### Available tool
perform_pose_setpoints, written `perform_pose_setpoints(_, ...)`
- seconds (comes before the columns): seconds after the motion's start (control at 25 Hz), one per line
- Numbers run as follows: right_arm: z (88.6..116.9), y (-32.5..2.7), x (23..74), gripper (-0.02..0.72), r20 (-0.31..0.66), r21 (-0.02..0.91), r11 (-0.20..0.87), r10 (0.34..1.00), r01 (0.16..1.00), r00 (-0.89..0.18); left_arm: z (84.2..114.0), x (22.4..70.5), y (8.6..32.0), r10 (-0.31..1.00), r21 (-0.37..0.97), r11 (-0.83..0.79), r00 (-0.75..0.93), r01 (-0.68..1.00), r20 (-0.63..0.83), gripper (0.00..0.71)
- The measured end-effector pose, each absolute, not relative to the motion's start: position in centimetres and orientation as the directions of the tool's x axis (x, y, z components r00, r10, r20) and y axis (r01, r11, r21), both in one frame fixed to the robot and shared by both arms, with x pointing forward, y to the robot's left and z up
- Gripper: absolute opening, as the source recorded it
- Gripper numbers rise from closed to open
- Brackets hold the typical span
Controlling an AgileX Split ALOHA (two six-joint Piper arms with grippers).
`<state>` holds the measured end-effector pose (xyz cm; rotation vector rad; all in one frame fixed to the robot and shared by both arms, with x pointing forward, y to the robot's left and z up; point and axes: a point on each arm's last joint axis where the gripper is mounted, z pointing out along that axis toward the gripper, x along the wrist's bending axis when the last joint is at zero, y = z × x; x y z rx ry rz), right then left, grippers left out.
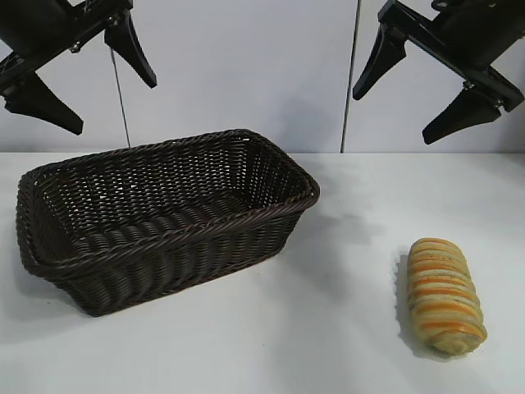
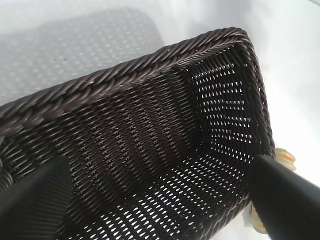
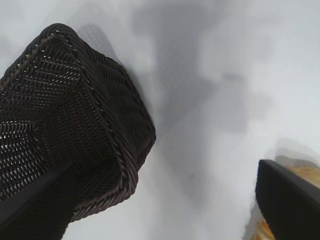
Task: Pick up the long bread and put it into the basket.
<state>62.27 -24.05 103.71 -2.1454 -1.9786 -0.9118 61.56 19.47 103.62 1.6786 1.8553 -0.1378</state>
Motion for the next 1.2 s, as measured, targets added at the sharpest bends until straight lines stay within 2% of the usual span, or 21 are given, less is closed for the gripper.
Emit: perform_pose_setpoints(1.2, 103.71, -24.06, 62.28, 0.695, 0.472, 0.328, -0.160, 0.882, 0.931, -0.015, 103.89, 61.97, 19.49, 0.858, 0.360, 0.210, 0.005, 0.909, -0.513, 0.694)
